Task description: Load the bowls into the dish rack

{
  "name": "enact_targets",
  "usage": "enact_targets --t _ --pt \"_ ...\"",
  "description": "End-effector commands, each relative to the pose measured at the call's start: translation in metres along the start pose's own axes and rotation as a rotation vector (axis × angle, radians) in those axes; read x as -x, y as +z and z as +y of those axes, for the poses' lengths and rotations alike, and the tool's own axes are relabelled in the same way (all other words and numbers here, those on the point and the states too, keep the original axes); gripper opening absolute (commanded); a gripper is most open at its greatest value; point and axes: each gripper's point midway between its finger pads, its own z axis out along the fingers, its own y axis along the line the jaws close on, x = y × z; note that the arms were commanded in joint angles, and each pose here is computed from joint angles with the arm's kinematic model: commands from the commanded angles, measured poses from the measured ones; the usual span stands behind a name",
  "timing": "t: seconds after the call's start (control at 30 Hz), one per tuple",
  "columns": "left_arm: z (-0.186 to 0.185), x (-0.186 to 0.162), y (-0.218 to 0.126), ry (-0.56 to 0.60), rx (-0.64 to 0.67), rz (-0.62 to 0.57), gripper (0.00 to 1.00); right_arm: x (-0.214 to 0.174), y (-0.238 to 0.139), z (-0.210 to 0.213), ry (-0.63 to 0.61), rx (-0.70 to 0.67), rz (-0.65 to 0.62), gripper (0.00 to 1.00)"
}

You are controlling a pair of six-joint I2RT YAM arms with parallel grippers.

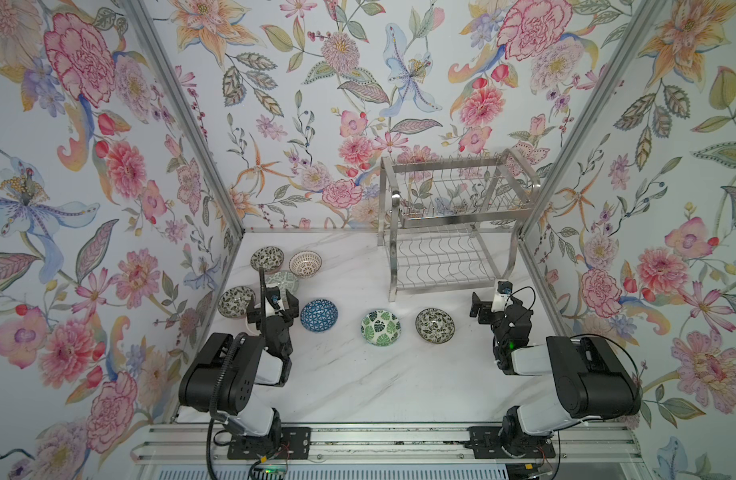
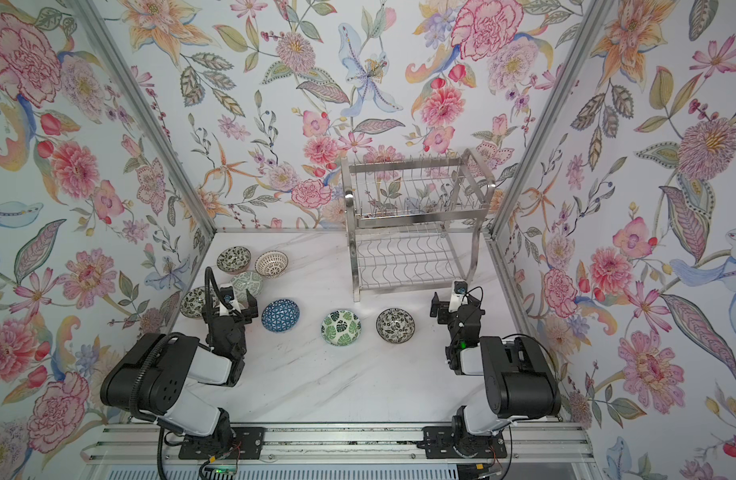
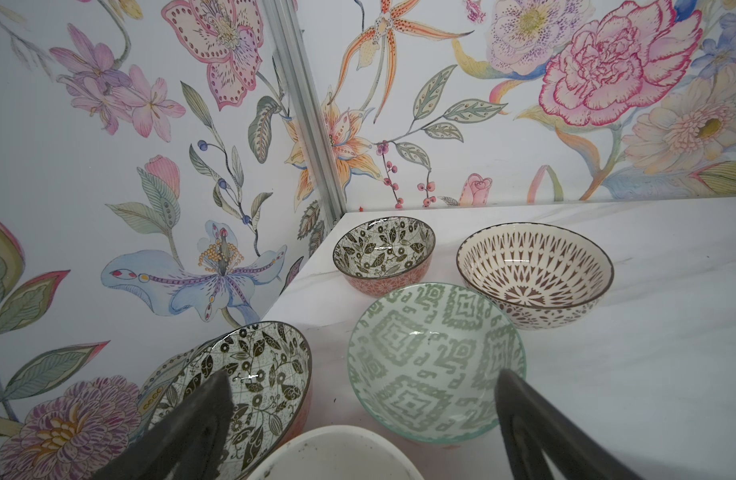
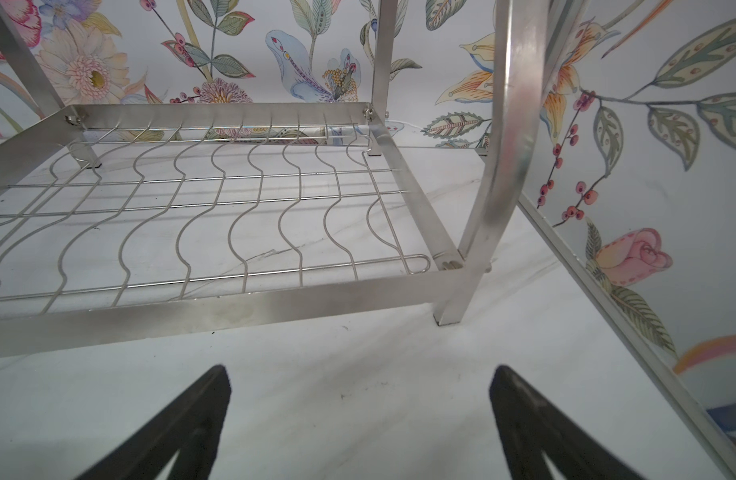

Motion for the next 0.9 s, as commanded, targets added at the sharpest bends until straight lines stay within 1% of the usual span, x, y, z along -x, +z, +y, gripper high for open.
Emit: enact_targets --t 0.0,0.07,0.1,0.17,0.2,0.23,0.27,0.33,0.4,0.5,0.53,0.57,0.63,0.7,0.73,0.8,0.87 --pt "0.012 0.000 -0.010 -0.033 0.042 -0.015 0.99 0.007 -0.005 -0.015 0.040 -0.095 -0.029 0.99" --pt "0.010 0.002 -0.010 -0.018 0.029 -0.026 0.99 0.012 -0.010 -0.022 0.057 -0.132 -0.037 0.99" --pt "0.012 0.011 -0.012 -0.030 0.030 -0.050 0.99 0.014 -0.012 -0.025 0.061 -0.146 -0.042 0.99" --pt "0.011 0.017 -0.012 -0.023 0.030 -0.060 0.99 0.017 -0.017 -0.029 0.065 -0.171 -0.040 0.99" --pt "0.016 0.021 -0.013 -0.016 0.084 -0.046 0.99 0.019 -0.019 -0.031 0.070 -0.186 -0.042 0.99" --pt "0.018 0.033 -0.012 -0.015 0.103 -0.043 0.99 0.020 -0.021 -0.034 0.076 -0.204 -0.036 0.99" --pt "0.014 0.041 -0.011 -0.007 0.073 -0.037 0.99 0.021 -0.023 -0.037 0.087 -0.219 -0.032 0.99" --pt "0.016 0.057 -0.014 -0.037 0.060 -0.068 0.99 0.022 -0.025 -0.041 0.101 -0.243 0.004 0.99" --pt "0.016 0.065 -0.018 -0.065 0.058 -0.083 0.99 0.027 -0.029 -0.044 0.125 -0.268 0.026 0.99" --pt "0.018 0.073 -0.021 -0.119 0.058 -0.091 0.99 0.040 -0.044 -0.064 0.269 -0.395 -0.011 0.99" --pt "0.016 0.076 -0.022 -0.147 0.043 -0.094 0.99 0.042 -0.053 -0.075 0.337 -0.460 -0.033 0.99" --pt "0.012 0.080 -0.023 -0.178 0.014 -0.095 0.99 0.042 -0.059 -0.080 0.397 -0.484 -0.039 0.99" --pt "-0.002 0.089 -0.022 -0.220 -0.068 -0.092 0.99 0.040 -0.068 -0.085 0.494 -0.468 -0.051 0.99" --pt "-0.018 0.096 -0.020 -0.251 -0.136 -0.072 0.99 0.049 -0.068 -0.075 0.511 -0.323 -0.079 0.99" --pt "-0.029 0.096 -0.018 -0.251 -0.168 -0.046 0.99 0.051 -0.071 -0.075 0.542 -0.299 -0.104 0.99" --pt "-0.052 0.101 -0.018 -0.237 -0.232 -0.018 0.99 0.054 -0.074 -0.081 0.605 -0.311 -0.106 0.99" --pt "-0.083 0.109 -0.022 -0.183 -0.303 -0.004 0.99 0.062 -0.076 -0.087 0.638 -0.322 -0.088 0.99"
